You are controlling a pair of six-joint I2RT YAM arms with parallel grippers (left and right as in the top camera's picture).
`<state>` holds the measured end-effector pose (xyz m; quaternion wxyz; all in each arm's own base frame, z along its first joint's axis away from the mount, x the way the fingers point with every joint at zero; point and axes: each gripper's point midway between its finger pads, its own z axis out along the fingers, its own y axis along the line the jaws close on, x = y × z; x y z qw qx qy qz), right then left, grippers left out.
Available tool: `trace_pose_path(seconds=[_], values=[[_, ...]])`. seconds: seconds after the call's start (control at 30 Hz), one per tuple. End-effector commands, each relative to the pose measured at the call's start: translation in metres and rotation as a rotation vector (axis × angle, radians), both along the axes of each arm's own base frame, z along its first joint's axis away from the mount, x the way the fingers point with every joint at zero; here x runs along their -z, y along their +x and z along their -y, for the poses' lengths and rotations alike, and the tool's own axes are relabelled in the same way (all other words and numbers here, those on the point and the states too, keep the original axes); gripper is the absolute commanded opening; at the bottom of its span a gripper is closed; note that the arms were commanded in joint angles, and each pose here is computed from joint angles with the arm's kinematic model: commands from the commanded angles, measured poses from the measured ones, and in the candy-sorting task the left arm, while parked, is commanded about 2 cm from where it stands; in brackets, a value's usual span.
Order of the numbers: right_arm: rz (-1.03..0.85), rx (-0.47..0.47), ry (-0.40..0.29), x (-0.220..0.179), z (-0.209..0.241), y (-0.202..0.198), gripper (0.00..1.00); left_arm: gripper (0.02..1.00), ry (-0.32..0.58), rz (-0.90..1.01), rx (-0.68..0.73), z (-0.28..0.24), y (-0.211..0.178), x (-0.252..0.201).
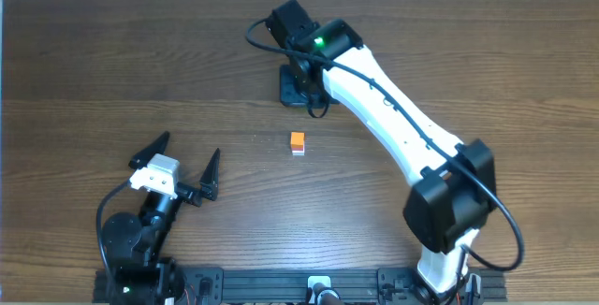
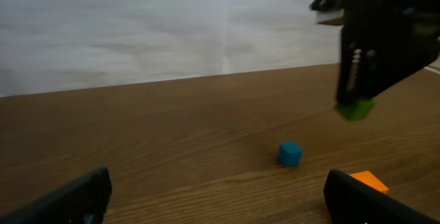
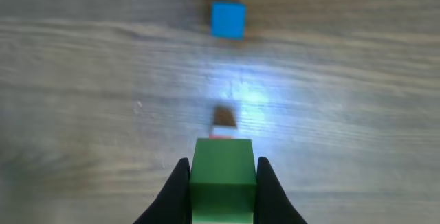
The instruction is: Stack Cubes
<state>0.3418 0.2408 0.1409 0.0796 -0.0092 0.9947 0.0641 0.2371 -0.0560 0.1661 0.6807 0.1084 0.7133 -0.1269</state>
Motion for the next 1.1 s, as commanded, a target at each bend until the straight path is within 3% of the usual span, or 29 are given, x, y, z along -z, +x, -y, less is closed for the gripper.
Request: trace_pose_path(seconds=[0.03, 0.23, 0.43, 1.1], values=[[0.014, -0.008, -0.029, -0.015, 0.002, -0.015, 0.009, 1.0, 0.004, 0.001, 0.012, 0.002, -0.001, 0.001], [-0.064, -0.015, -0.063, 0.001, -0.004, -0.044, 0.009, 1.0, 0.004, 0.001, 0.012, 0.002, -0.001, 0.001], [-0.096, -0.012, -0.051, 0.018, -0.006, -0.062, 0.012, 1.0, 0.004, 0.001, 0.012, 0.002, -0.001, 0.001], [-0.081, 0.023, -0.03, 0.031, -0.012, -0.053, 0.009, 1.0, 0.004, 0.001, 0.012, 0.002, -0.001, 0.001]])
